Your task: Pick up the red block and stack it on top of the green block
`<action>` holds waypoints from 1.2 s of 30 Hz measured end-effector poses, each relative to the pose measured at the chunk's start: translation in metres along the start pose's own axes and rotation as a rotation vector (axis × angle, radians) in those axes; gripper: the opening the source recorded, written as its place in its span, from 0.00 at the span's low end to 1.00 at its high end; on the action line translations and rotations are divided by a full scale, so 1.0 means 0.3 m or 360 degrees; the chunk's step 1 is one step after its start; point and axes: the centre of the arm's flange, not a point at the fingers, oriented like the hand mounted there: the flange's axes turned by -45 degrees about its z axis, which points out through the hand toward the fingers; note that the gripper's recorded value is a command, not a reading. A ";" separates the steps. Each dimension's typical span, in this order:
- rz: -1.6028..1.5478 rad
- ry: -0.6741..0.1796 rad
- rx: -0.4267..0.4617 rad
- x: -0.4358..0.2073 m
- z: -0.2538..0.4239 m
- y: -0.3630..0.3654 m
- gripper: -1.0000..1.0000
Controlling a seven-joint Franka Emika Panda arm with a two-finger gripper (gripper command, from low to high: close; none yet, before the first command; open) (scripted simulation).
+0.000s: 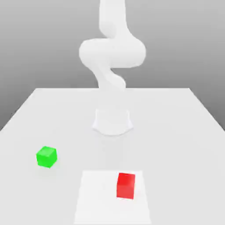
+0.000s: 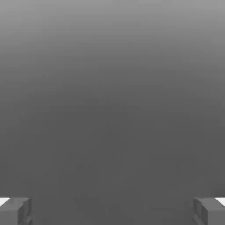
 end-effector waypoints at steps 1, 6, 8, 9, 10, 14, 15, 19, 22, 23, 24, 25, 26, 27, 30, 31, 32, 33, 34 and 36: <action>0.0016 -0.0064 0.0008 -0.018 0.093 -0.004 0.50; 0.0084 -0.0353 0.0022 -0.163 0.482 -0.029 0.50; 0.0107 -0.0465 0.0017 -0.245 0.618 -0.041 0.50; 0.0118 -0.0521 0.0012 -0.291 0.681 -0.046 0.50; 0.0129 -0.0576 0.0006 -0.340 0.741 -0.052 0.50; 0.0166 -0.0797 -0.0032 -0.560 0.950 -0.068 0.50; 0.0175 -0.0851 -0.0046 -0.620 0.994 -0.071 0.50; 0.0200 -0.1066 -0.0113 -0.876 1.132 -0.076 0.50; 0.0207 -0.1123 -0.0137 -0.986 1.212 -0.071 0.50; 0.0207 -0.1127 -0.0138 -1.011 1.238 -0.069 0.50; 0.0208 -0.1129 -0.0139 -1.035 1.263 -0.068 0.50; 0.0208 -0.1131 -0.0138 -1.059 1.288 -0.067 0.50; 0.0209 -0.1131 -0.0138 -1.084 1.313 -0.065 0.50; 0.0209 -0.1131 -0.0138 -1.098 1.326 -0.065 0.00; 0.0209 -0.1131 -0.0138 -1.098 1.326 -0.065 0.00; 0.0208 -0.1130 -0.0138 -1.098 1.326 -0.065 0.00; 0.0208 -0.1130 -0.0138 -1.098 1.326 -0.066 0.00; 0.0209 -0.1130 -0.0138 -1.105 1.333 -0.065 0.00; 0.0209 -0.1130 -0.0139 -1.096 1.324 -0.065 0.00; 0.0208 -0.1130 -0.0140 -1.059 1.287 -0.067 0.00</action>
